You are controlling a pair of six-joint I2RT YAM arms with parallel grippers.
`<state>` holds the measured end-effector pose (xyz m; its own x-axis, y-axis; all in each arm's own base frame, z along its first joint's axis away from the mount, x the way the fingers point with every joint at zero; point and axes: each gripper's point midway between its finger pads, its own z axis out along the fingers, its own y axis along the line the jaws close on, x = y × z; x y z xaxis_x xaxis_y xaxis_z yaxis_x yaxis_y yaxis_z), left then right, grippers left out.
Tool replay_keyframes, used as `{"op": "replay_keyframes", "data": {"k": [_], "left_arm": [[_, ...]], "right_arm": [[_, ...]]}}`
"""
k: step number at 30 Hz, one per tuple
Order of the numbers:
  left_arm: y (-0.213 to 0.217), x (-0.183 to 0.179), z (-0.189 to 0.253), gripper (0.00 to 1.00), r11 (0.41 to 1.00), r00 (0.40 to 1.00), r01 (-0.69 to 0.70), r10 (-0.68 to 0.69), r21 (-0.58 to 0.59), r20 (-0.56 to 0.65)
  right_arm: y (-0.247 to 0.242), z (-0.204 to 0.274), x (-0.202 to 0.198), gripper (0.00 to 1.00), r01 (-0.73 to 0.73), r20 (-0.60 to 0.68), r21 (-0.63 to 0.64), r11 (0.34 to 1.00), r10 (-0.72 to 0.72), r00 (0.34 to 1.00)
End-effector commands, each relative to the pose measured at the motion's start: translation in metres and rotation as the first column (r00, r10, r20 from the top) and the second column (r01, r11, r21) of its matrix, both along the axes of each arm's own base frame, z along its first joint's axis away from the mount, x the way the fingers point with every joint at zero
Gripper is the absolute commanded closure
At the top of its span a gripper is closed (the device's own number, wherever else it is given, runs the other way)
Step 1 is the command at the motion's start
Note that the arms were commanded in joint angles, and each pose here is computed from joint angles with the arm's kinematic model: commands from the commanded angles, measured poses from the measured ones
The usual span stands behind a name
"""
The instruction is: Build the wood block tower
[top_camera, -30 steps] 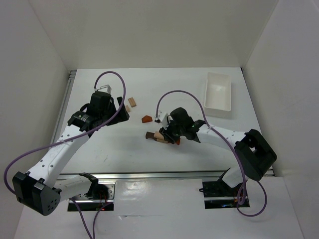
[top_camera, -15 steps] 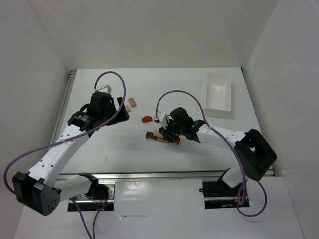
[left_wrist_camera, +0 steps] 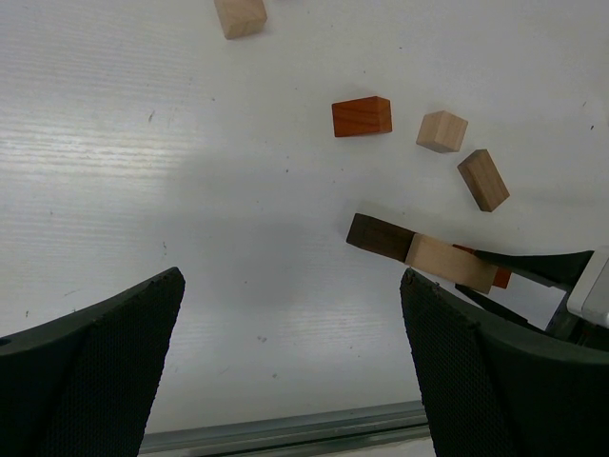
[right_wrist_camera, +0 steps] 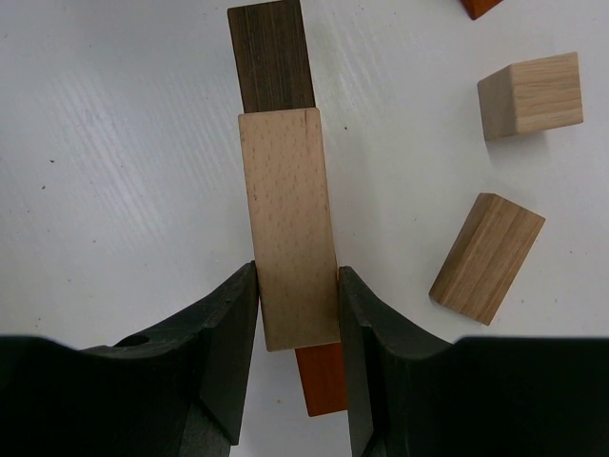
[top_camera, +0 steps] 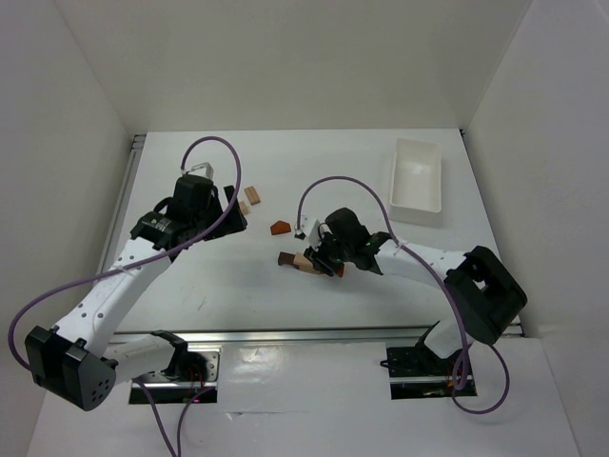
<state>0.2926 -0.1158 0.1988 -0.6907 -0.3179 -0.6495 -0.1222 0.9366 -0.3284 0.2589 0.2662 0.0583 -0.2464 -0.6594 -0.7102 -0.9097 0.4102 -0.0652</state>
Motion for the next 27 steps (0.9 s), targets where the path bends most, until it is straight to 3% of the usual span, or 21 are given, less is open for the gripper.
{"op": "replay_keyframes", "data": {"k": [1,15,27], "left_arm": [[0.0002,0.0012,-0.0009,0.00,1.000,1.000,0.001,-0.001,0.009,0.006],[0.0002,0.0012,-0.0009,0.00,1.000,1.000,0.001,-0.001,0.009,0.006],[-0.0019,0.0022,0.0004,0.00,1.000,1.000,0.015,-0.015,0.005,0.013]], "right_arm": [[0.0086,0.0037,0.0037,0.83,-0.022,0.032,0.032,0.999,0.021,0.999],[0.0084,0.0010,0.0059,0.82,-0.016,0.035,0.026,1.000,0.015,0.999],[0.0063,0.0006,0.0121,0.68,0.000,0.055,0.007,1.000,0.000,0.998]]}}
